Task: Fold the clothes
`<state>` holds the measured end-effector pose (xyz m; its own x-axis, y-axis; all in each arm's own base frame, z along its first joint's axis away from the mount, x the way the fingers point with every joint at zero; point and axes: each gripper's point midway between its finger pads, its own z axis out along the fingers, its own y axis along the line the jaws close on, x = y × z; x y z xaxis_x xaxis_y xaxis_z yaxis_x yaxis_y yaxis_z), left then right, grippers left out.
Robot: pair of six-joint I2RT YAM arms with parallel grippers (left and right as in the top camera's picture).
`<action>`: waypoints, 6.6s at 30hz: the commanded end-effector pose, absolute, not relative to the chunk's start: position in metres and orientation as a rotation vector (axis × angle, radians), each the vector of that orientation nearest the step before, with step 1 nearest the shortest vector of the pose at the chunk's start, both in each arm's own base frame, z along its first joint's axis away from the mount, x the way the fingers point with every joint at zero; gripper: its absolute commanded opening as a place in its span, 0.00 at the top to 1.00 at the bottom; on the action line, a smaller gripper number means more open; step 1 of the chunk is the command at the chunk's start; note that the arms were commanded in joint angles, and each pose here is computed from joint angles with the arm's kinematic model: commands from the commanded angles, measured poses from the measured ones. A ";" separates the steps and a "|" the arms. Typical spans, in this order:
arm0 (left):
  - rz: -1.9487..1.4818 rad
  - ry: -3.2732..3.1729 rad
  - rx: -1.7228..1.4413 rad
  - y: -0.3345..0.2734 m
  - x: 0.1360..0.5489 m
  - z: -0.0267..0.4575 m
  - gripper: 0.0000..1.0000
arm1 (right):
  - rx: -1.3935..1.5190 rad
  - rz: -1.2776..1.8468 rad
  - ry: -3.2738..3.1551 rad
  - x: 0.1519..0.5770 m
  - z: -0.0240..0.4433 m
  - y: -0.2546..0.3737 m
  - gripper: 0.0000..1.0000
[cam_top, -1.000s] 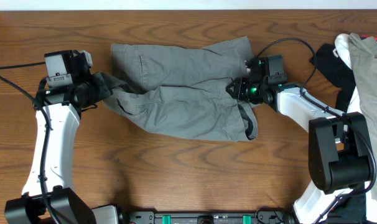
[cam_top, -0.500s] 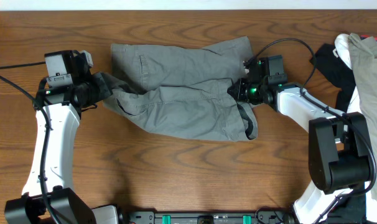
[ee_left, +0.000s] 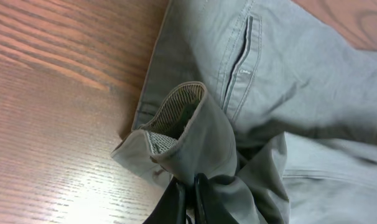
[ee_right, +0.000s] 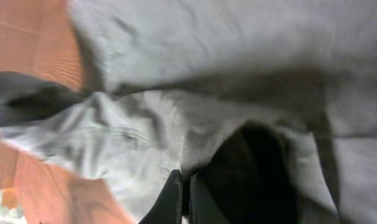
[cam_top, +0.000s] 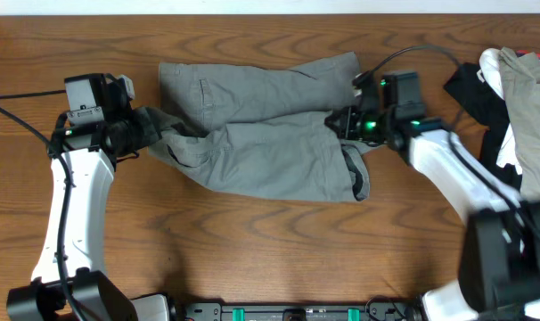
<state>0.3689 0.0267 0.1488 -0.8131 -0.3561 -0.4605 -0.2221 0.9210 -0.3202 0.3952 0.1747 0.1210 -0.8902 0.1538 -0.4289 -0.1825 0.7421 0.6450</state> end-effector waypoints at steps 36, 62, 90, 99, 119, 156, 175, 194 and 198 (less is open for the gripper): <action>-0.328 2.407 -0.229 0.015 0.397 0.183 0.94 | 0.143 0.644 2.027 0.479 0.216 0.108 0.99; -0.189 2.345 -0.288 0.034 0.485 0.097 0.94 | 0.463 0.691 2.001 0.539 0.120 0.067 0.99; -0.160 2.159 -0.414 0.052 0.522 0.104 0.77 | 0.573 0.805 1.941 0.610 0.074 0.096 0.97; -0.186 2.168 -0.406 0.050 0.526 0.092 0.44 | 0.599 0.805 2.051 0.599 0.051 0.081 0.96; -0.383 2.243 -0.308 0.025 0.447 0.187 0.51 | 0.309 0.709 2.248 0.524 0.161 0.074 0.71; -0.419 2.666 -0.013 -0.052 0.426 0.038 0.41 | 0.671 -0.181 2.924 0.410 -0.055 0.010 0.99; -0.140 2.978 -0.117 -0.015 0.377 -0.036 0.94 | 0.507 -0.247 3.153 0.363 -0.055 0.010 0.99; -0.142 2.679 -0.104 -0.011 0.379 0.114 0.37 | -0.019 0.343 2.791 0.417 0.082 0.090 0.85; -0.151 2.558 -0.084 -0.013 0.394 0.140 0.47 | 0.055 0.413 2.629 0.437 0.123 0.098 0.85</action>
<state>0.3885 -0.0153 0.1342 -0.8518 -0.1025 -0.5138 -0.0315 0.9889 -0.1450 0.4318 0.0814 0.0891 -0.9190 0.0860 -0.3847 0.0027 0.9773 0.2120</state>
